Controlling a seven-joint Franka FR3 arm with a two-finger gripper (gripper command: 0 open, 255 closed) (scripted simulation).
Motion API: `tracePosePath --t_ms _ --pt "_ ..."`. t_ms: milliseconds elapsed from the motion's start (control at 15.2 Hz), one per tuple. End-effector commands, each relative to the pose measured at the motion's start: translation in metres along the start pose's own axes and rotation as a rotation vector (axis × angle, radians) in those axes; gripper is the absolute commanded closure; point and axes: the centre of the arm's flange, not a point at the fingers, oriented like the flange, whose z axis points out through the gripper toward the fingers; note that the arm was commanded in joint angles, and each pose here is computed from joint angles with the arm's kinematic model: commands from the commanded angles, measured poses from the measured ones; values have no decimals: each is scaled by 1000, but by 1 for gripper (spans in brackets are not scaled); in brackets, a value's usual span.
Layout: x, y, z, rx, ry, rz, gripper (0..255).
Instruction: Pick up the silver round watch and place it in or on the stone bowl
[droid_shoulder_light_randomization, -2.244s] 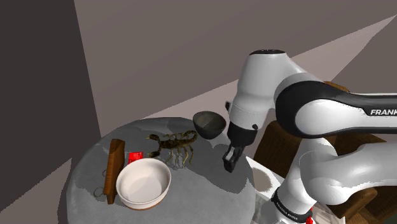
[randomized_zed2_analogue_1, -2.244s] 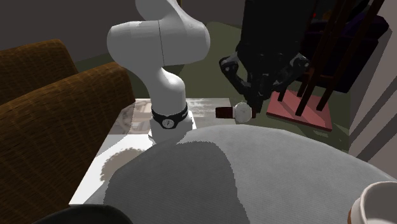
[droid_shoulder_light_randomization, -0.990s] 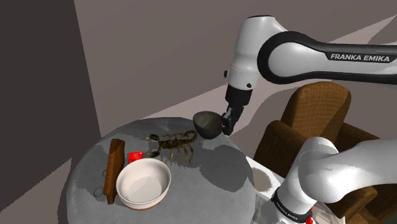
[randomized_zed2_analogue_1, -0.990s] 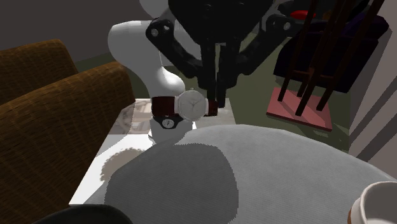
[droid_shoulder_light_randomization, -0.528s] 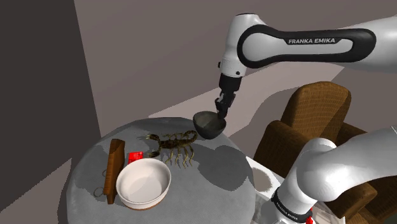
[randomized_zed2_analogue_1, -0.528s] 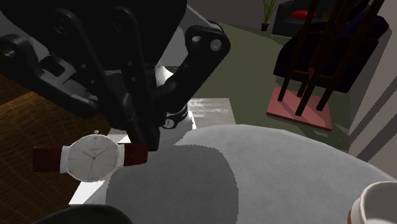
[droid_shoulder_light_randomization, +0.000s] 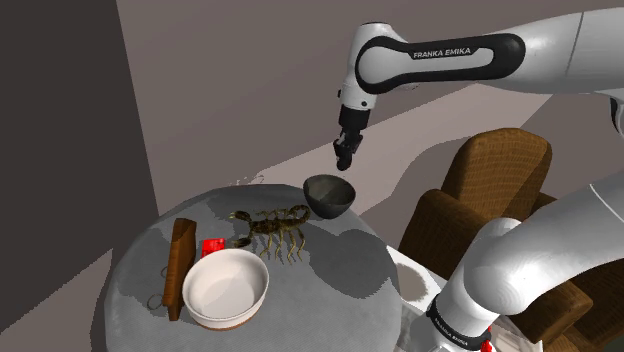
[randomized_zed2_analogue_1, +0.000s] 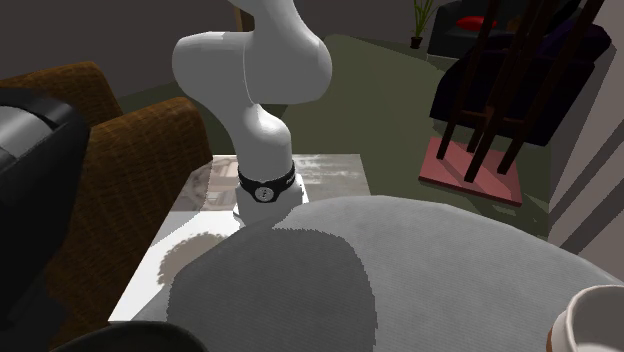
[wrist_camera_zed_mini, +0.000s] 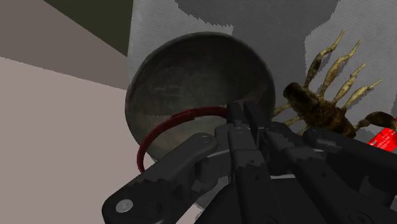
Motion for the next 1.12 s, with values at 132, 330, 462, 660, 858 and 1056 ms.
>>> tracePosePath --t_ms 132,330,462,660,858,1056 --pt "4 2 20 0 0 0 255" --pt "5 2 36 0 0 0 255" --pt "5 3 47 0 0 0 255" --pt "6 3 62 0 0 0 255" --pt "6 4 79 0 0 0 255" --pt "6 4 79 0 0 0 255"
